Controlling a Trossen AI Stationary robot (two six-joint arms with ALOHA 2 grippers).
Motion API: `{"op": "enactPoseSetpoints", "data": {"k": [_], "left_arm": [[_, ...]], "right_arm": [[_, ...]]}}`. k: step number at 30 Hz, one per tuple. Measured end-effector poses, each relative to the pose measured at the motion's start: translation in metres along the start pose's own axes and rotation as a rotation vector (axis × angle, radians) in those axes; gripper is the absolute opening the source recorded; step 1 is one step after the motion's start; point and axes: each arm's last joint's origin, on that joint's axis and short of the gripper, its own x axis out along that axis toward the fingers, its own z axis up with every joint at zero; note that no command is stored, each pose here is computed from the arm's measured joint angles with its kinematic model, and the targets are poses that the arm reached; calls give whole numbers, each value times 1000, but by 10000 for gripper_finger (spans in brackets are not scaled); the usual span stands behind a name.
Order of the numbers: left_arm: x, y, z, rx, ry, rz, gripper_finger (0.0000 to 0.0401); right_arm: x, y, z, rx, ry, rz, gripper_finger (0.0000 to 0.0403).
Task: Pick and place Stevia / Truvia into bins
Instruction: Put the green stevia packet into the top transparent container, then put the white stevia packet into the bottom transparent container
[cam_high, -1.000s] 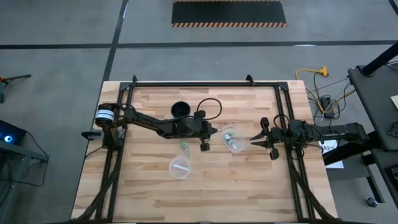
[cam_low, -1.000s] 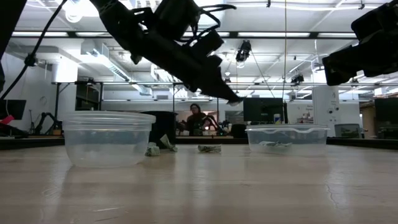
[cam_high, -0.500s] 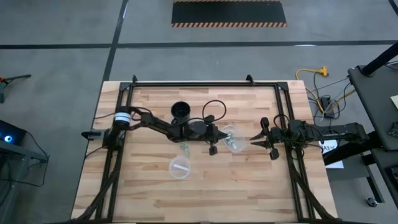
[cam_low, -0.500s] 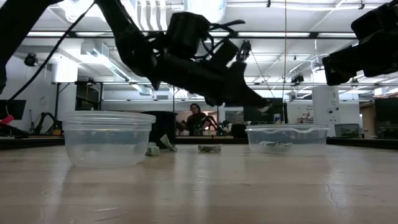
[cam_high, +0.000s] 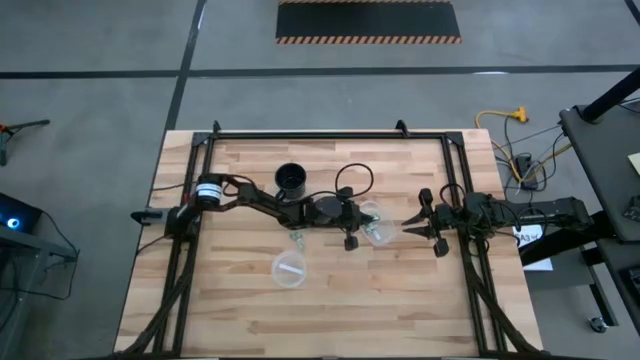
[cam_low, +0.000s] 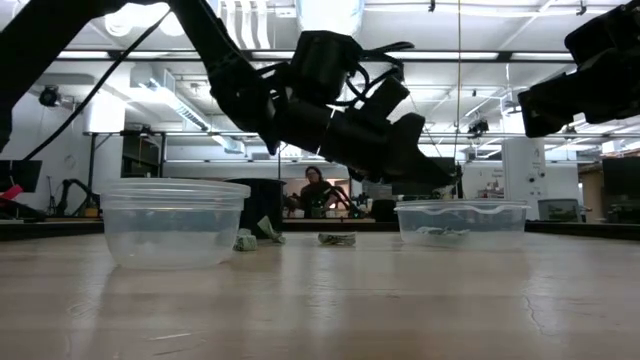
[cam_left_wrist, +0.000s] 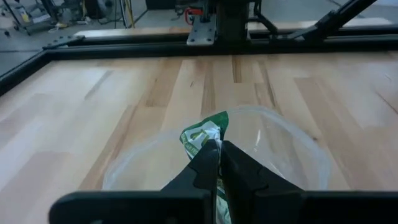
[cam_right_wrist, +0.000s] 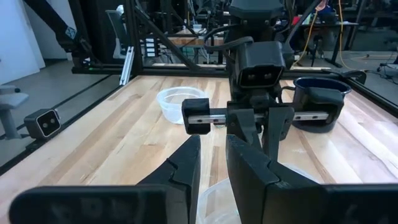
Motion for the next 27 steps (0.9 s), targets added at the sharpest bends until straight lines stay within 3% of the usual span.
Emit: {"op": "enactPoseSetpoints", "data": {"k": [11, 27], "left_arm": [[-2, -1, 3, 2, 8, -27, 7], [-4, -1, 7, 2, -3, -27, 173]], "right_arm": [[0, 0, 0, 0, 0, 0, 68], [0, 0, 0, 0, 0, 0, 68]]}}
